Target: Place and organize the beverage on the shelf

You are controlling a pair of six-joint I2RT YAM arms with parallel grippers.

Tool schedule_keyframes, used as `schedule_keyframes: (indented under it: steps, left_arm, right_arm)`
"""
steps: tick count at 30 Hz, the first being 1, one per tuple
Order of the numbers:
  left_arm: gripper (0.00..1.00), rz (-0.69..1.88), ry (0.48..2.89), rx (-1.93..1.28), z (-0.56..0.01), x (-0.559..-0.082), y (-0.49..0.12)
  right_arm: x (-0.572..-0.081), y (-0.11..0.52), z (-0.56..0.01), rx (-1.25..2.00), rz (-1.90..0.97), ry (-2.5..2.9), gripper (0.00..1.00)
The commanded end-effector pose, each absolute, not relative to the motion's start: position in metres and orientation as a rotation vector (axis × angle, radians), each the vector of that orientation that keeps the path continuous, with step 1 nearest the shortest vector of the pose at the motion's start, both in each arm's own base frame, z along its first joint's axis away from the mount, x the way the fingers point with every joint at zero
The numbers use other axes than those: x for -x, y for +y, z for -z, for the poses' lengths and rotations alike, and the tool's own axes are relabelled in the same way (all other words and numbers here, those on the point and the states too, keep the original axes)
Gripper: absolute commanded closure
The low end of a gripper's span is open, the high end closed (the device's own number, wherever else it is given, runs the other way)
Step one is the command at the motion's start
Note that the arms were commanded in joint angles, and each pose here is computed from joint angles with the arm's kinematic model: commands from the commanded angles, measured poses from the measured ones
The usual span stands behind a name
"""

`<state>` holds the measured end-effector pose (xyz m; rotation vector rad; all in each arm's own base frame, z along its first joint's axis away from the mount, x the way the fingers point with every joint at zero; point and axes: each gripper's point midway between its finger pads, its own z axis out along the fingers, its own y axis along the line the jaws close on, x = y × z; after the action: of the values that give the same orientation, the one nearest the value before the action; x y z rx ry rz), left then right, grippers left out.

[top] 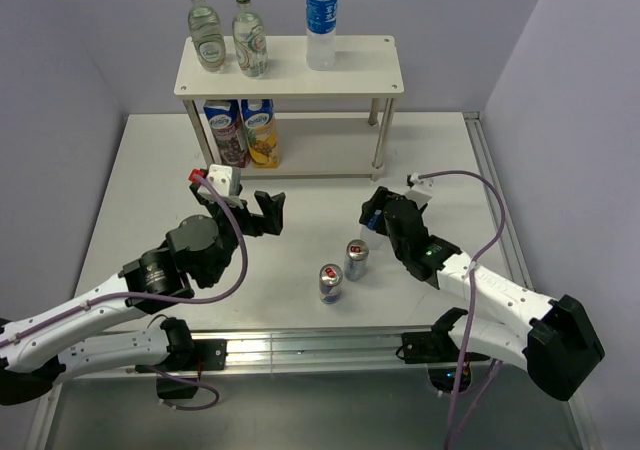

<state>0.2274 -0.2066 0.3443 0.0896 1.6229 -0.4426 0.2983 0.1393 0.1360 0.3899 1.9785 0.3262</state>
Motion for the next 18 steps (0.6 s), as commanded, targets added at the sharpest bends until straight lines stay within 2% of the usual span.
schedule_keyframes:
  steps: [1,3,4,6,7,11,12,14,15,17,18]
  left_arm:
    - [0.01,0.442,1.609,-0.065,-0.351,-0.223,-0.202]
    - [0.01,0.444,1.608,-0.063,-0.353,-0.221,-0.202]
    - [0.01,0.449,1.608,-0.063,-0.354,-0.219,-0.201]
    - [0.01,0.455,1.604,-0.045,-0.361,-0.218,-0.198]
    - [0.01,0.455,1.610,-0.042,-0.361,-0.218,-0.199]
    - [0.01,0.388,1.668,-0.024,-0.365,-0.218,-0.188]
    - [0.01,0.368,1.673,-0.014,-0.365,-0.219,-0.184]
    - [0.01,0.346,1.692,0.001,-0.364,-0.217,-0.177]
    - [0.01,0.347,1.696,0.007,-0.365,-0.216,-0.175]
    - [0.01,0.351,1.704,0.025,-0.368,-0.214,-0.168]
    - [0.01,0.335,1.716,0.016,-0.365,-0.212,-0.164]
  right_arm:
    - [-0.304,0.129,-0.122,-0.420,-0.235,1.961,0.35]
    - [-0.305,0.132,-0.120,-0.407,-0.228,1.966,0.53]
    - [-0.306,0.132,-0.121,-0.408,-0.222,1.964,0.69]
    - [-0.311,0.133,-0.137,-0.417,-0.219,1.944,0.85]
    - [-0.308,0.127,-0.142,-0.425,-0.172,1.945,0.89]
    - [-0.308,0.138,-0.223,-0.387,-0.179,1.871,0.97]
    - [-0.313,0.143,-0.272,-0.396,-0.234,1.803,0.97]
    - [-0.314,0.145,-0.306,-0.341,-0.205,1.800,0.97]
    - [-0.316,0.147,-0.361,-0.357,-0.263,1.720,1.00]
    - [-0.324,0.153,-0.388,-0.291,-0.224,1.727,1.00]
    - [-0.324,0.151,-0.438,-0.311,-0.269,1.650,1.00]
